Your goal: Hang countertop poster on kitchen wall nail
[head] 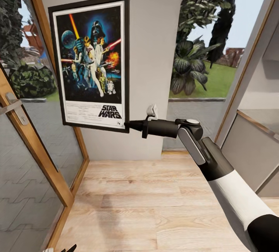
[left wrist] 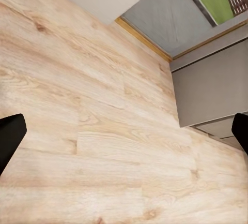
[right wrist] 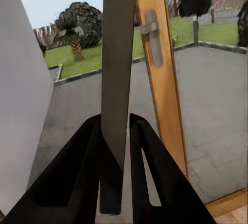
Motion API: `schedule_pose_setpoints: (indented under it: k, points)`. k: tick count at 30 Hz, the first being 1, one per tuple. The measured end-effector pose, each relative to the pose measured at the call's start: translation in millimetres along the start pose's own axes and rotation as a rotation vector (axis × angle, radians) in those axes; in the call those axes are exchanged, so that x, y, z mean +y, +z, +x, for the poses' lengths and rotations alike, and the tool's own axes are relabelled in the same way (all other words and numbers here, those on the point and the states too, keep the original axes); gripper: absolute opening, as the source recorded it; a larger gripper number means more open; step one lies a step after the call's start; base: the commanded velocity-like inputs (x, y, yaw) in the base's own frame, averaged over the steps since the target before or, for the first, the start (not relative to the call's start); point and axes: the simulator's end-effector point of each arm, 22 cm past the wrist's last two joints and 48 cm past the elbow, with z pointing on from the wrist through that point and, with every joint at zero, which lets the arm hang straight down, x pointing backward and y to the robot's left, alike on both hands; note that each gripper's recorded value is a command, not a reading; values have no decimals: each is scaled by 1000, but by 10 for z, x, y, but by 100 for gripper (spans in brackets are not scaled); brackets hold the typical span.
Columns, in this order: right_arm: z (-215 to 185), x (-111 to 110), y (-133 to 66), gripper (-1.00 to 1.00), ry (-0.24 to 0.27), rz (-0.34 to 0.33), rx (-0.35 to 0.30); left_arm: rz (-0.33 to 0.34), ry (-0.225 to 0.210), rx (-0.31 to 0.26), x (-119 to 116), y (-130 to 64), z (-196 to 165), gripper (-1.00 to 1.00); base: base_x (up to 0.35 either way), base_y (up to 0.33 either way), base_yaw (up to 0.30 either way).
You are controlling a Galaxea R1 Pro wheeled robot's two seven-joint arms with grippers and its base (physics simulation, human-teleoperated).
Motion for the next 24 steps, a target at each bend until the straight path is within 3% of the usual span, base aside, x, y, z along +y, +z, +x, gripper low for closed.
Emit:
schedule_pose_setpoints:
  k: [21,24]
  points:
    - [-85,33,0,-100,-54,-4,-34,3,2,-1,-7,0,-2,100,0,0,0]
    - [-154,38,-10,-100,-97,-5,-68,4,2,-1,-10,0,-2,100,0,0,0]
